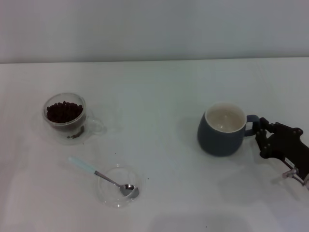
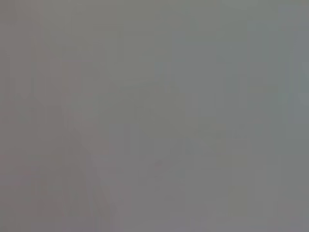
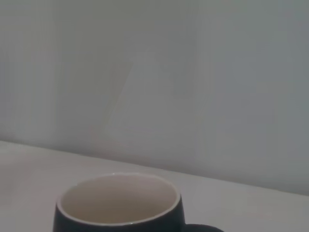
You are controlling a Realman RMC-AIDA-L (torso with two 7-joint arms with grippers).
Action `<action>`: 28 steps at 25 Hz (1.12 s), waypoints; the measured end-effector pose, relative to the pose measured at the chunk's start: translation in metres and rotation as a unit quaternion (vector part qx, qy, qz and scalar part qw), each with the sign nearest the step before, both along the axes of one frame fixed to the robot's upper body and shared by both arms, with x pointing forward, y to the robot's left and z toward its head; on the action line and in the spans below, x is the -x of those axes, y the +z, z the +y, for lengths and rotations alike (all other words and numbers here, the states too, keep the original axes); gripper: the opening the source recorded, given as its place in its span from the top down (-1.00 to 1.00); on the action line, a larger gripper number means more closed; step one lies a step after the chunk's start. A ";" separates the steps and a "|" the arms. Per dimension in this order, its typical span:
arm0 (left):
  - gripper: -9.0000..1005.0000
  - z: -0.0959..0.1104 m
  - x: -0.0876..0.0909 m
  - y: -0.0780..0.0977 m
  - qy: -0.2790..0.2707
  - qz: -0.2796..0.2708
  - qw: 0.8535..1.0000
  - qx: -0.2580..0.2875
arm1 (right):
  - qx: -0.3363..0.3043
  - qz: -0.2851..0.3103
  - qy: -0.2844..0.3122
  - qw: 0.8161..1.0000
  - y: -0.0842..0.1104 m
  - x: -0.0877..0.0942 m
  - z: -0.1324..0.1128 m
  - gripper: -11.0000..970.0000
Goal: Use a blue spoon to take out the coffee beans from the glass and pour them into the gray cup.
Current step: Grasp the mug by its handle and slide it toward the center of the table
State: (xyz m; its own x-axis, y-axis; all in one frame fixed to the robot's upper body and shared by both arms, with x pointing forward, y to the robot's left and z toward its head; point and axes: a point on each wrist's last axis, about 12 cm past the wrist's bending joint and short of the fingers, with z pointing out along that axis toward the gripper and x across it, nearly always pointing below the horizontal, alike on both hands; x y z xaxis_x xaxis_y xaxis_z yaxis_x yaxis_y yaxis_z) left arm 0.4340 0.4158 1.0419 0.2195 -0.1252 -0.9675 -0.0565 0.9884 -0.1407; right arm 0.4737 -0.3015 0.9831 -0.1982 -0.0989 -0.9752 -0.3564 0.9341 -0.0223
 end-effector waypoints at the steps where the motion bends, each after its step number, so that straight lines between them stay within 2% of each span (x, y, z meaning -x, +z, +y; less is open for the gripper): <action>1: -0.23 0.000 0.000 0.000 0.000 0.000 1.000 0.000 | -0.001 -0.002 0.005 1.000 0.000 0.000 0.002 0.58; 3: -0.23 0.000 0.000 0.000 0.001 0.000 1.000 0.000 | -0.003 -0.004 0.015 1.000 0.002 -0.001 0.007 0.67; 22: -0.23 -0.001 -0.001 0.000 0.000 0.000 1.000 0.001 | -0.026 -0.011 0.110 0.993 0.007 -0.001 0.056 0.67; 28: -0.23 -0.002 -0.001 0.000 -0.001 -0.001 1.000 0.002 | -0.027 -0.008 0.125 0.992 0.006 0.001 0.063 0.67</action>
